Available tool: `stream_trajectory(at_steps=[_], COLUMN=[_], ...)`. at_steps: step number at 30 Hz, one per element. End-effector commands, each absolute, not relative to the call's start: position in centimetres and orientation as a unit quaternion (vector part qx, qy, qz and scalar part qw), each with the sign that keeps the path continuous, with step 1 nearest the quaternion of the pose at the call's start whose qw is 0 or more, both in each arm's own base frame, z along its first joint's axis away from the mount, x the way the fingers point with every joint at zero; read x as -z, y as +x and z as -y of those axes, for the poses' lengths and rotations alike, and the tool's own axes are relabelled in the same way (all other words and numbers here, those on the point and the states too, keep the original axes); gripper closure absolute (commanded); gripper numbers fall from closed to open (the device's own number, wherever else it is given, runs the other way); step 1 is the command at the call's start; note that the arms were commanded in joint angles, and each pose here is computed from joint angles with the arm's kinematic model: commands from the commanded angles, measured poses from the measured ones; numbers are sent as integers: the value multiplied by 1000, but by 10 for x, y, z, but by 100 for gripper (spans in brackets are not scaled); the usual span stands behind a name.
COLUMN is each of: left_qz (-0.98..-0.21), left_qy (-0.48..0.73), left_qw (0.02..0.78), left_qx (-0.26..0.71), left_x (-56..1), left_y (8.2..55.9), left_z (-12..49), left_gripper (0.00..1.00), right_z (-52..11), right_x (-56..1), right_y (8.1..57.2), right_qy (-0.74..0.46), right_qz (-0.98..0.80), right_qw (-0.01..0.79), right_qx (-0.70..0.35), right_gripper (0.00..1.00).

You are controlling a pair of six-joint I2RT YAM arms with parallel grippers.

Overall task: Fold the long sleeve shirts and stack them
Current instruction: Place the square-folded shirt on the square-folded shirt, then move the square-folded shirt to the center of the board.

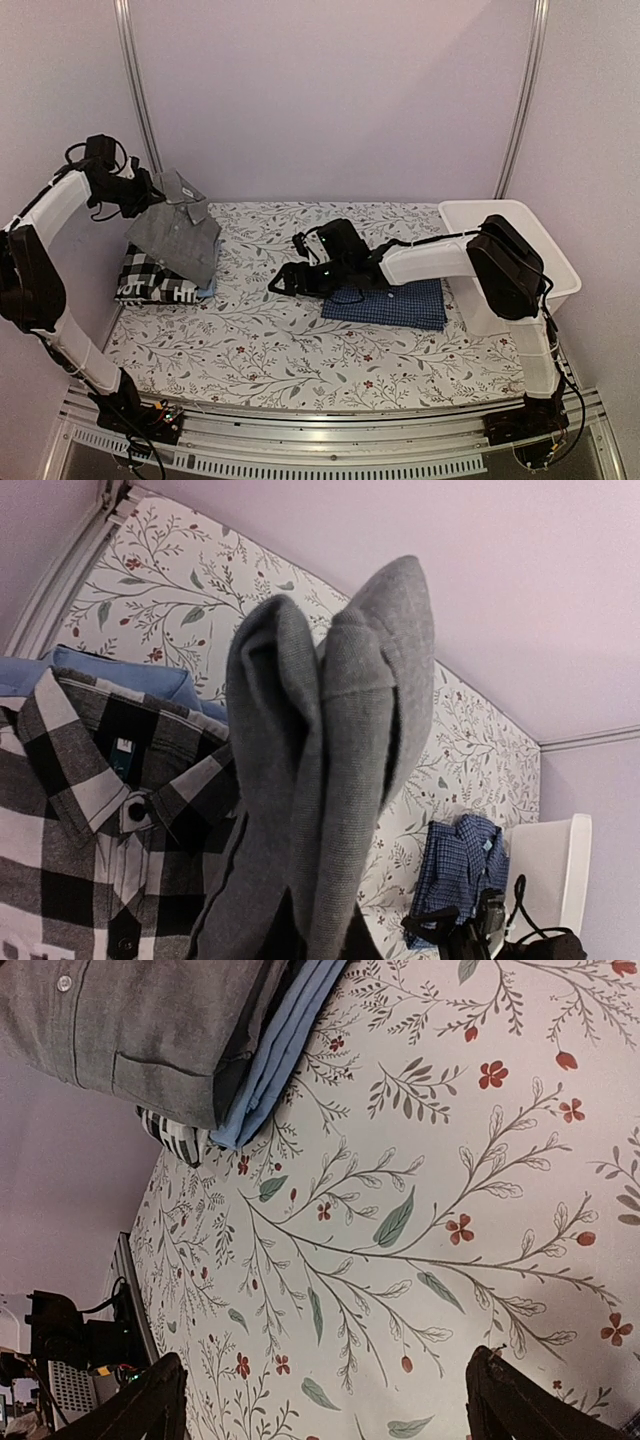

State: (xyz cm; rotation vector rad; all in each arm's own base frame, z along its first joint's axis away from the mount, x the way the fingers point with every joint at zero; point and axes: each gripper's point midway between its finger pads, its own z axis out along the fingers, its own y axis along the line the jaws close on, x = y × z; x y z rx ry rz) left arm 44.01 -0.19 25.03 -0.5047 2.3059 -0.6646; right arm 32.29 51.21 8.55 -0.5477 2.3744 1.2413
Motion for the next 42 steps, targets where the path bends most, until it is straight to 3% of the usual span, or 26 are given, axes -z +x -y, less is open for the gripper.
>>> stream_trajectory(at_steps=[1, 8, 12, 14, 17, 21, 27, 34, 42], left_qz=[-880, -894, -909, -916, -919, -915, -913, -916, -925], left_qy=[-199, -241, -266, -281, -302, -323, -327, -326, -303], left_qw=[346, 308, 263, 246, 236, 239, 241, 232, 229], left_qx=[258, 220, 183, 149, 89, 23, -33, -17, 33], left_x=[-266, -220, -173, -153, -138, -133, -122, -93, -78], left_y=[432, 423, 421, 420, 418, 416, 420, 429, 445], left_z=[-22, -74, -97, -110, -131, -153, -160, -156, -121], left_gripper=[100, 100, 88, 79, 54, 33, 14, 2, 0], right_z=[-510, -508, -508, -508, -506, -505, -505, -502, -500], right_x=[-109, -106, -104, -104, -103, -103, -102, -102, -99], right_y=[319, 318, 317, 317, 316, 315, 315, 314, 312], right_qy=[-204, -205, -205, -205, -205, -207, -208, -209, -209], right_qz=[-843, -844, -845, -845, -846, -846, -846, -848, -848], right_qw=[218, 216, 213, 212, 211, 213, 211, 214, 215], right_qx=[-448, -446, -447, -446, -444, -442, -443, -438, -437], right_gripper=[5, 4, 5, 5, 5, 5, 5, 5, 5])
